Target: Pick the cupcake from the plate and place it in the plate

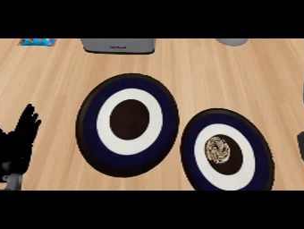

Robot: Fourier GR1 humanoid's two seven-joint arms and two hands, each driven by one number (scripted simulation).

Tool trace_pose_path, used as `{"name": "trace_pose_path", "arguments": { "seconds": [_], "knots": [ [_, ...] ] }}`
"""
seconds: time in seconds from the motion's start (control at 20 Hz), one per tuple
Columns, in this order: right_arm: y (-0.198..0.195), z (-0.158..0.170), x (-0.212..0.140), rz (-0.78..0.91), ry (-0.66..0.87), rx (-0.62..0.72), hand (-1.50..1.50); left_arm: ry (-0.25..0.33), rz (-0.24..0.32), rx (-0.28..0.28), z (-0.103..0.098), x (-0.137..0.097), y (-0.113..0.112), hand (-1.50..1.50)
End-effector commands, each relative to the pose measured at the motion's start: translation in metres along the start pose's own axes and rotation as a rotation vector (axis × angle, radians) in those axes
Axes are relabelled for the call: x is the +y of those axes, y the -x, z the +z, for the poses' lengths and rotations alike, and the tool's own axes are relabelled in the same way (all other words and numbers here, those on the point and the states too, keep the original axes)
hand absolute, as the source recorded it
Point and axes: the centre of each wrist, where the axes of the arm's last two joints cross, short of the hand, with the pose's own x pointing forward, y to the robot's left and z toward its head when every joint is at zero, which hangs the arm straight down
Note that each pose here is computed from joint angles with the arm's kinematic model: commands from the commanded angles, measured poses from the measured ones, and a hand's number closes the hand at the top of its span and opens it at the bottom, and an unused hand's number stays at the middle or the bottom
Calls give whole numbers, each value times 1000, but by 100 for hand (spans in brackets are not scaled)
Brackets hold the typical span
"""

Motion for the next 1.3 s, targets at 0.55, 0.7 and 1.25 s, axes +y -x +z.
{"name": "trace_pose_path", "arguments": {
  "seconds": [0.55, 0.7, 1.25],
  "knots": [
    [14, 163, 154, -6, -982, 213, -150, 329, -60, -514, -8, -30, -111, 0],
    [34, 209, 141, -156, -826, 263, -150, 317, -54, -504, -15, -25, -111, 0],
    [-7, 130, 83, 61, -794, 75, -150, 339, -74, -509, -4, -37, -110, 0]
  ]
}}
